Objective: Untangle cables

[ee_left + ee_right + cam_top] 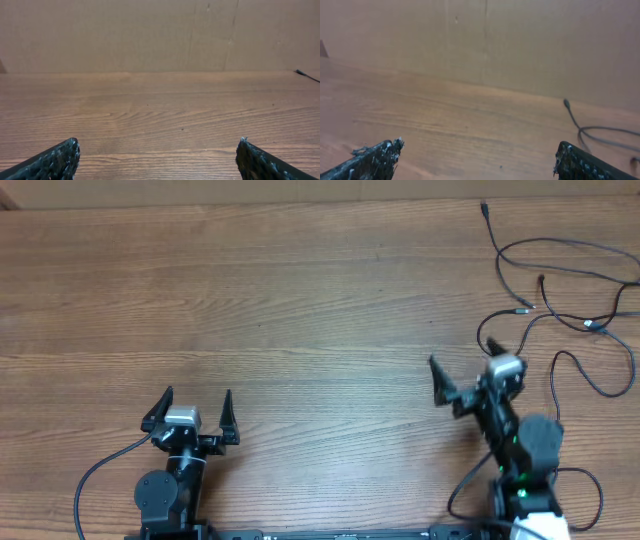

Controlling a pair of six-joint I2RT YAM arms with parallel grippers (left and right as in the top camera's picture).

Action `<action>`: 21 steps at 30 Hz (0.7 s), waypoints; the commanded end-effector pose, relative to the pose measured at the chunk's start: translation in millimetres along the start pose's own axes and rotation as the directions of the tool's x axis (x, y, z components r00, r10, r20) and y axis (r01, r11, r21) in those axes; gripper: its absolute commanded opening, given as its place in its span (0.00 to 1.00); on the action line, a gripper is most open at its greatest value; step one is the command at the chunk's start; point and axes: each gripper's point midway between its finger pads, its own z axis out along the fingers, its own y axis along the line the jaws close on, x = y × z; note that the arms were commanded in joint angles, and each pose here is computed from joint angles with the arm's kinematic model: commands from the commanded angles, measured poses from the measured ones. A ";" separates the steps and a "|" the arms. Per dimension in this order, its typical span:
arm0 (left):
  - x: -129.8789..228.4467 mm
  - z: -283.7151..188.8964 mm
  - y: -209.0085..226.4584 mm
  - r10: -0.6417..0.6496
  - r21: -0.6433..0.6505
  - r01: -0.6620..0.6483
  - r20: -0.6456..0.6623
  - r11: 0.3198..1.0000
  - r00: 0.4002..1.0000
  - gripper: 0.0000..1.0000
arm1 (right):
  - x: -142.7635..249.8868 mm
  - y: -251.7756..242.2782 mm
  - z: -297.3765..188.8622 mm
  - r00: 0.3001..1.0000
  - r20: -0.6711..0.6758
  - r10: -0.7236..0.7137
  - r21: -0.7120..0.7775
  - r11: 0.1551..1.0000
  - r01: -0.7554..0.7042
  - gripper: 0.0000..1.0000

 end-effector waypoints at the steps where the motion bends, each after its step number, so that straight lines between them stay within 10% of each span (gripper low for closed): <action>1: 0.0 -0.4 0.4 -0.008 -0.001 0.008 0.004 1.000 1.000 1.00 | 21.0 2.2 -11.0 1.000 -0.019 0.005 0.009 1.000 -0.005 1.00; 15: 0.0 -0.4 0.4 -0.008 -0.001 0.008 0.004 1.000 1.000 0.99 | 54.8 9.3 -39.0 0.985 -0.166 0.047 0.020 0.999 -0.044 1.00; 21: 0.0 -0.4 0.4 -0.008 -0.001 0.008 0.004 1.000 1.000 1.00 | 16.3 7.6 -46.8 1.000 -0.002 0.022 0.034 0.999 -0.022 1.00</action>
